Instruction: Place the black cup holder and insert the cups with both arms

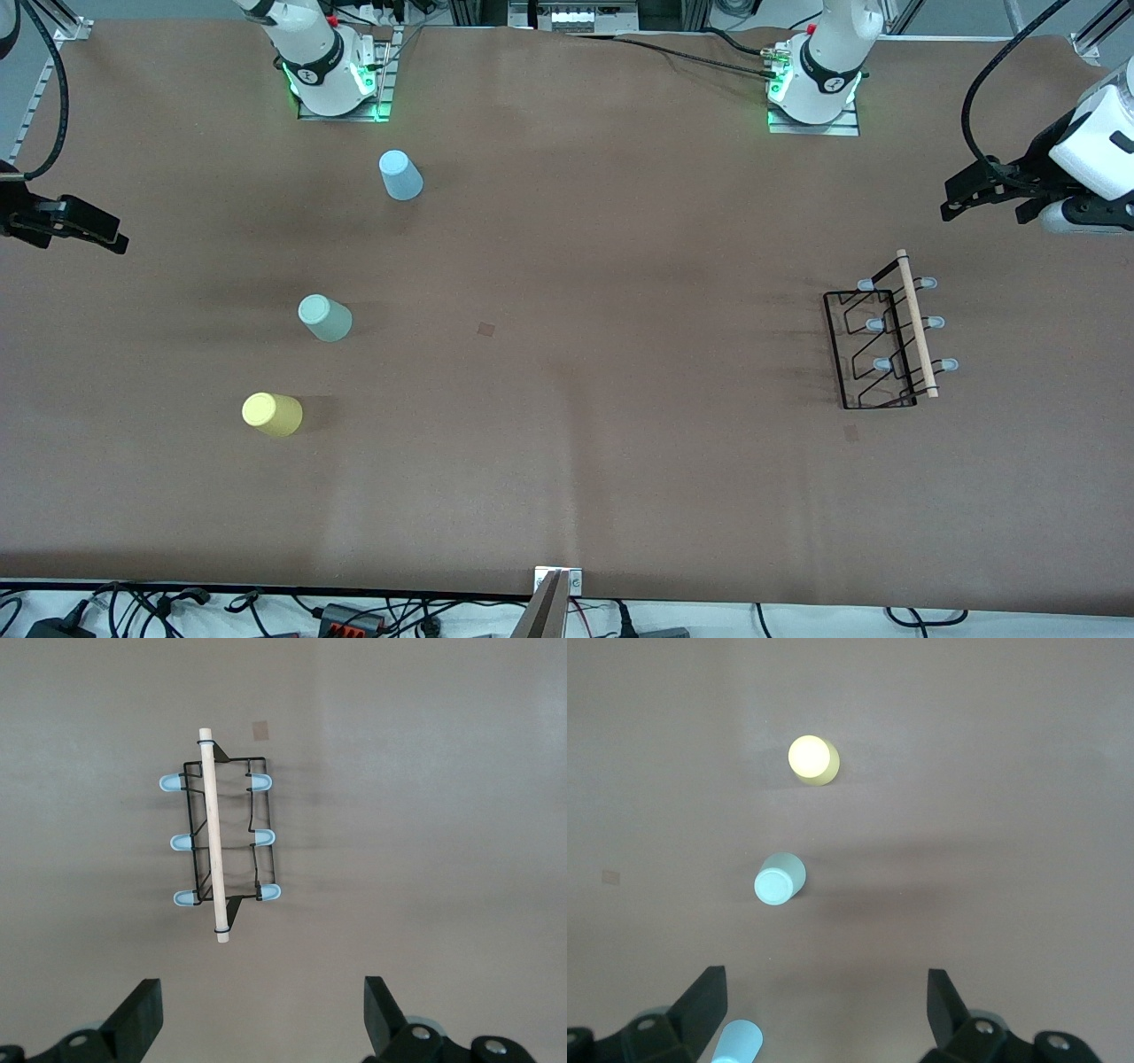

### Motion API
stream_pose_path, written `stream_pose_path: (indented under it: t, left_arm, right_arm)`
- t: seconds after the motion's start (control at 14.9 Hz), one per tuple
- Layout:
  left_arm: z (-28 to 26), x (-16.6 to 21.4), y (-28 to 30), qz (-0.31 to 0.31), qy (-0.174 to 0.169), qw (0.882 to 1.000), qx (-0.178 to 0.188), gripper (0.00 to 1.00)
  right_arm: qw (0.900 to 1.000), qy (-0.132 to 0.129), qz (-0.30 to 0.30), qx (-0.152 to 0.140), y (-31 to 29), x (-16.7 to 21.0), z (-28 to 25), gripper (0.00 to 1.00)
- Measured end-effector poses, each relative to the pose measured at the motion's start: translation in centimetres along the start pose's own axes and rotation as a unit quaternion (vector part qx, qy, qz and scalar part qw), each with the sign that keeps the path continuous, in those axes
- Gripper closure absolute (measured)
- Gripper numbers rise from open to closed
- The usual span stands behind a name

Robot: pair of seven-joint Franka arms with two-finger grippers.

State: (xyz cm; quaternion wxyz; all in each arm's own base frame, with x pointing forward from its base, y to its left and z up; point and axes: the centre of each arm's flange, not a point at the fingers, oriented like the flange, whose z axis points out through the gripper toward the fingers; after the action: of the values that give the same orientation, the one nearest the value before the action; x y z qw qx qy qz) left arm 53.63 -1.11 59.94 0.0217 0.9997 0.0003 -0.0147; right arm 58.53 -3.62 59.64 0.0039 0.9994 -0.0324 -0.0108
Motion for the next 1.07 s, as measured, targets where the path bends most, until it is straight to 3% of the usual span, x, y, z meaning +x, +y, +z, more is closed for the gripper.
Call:
stream_pose_path:
  t: [0.74,1.07]
  left_arm:
    - [0.1,0.0,0.0,0.000,-0.001,1.000,0.000,0.00]
    - [1.5,0.6,-0.1,-0.001,-0.020,1.000,0.000,0.00]
  right_arm:
    - [1.000,0.000,0.000,0.000,0.0,0.0,0.0,0.00]
    - [1.000,-0.004,0.000,0.000,0.0,-0.1,0.2,0.00]
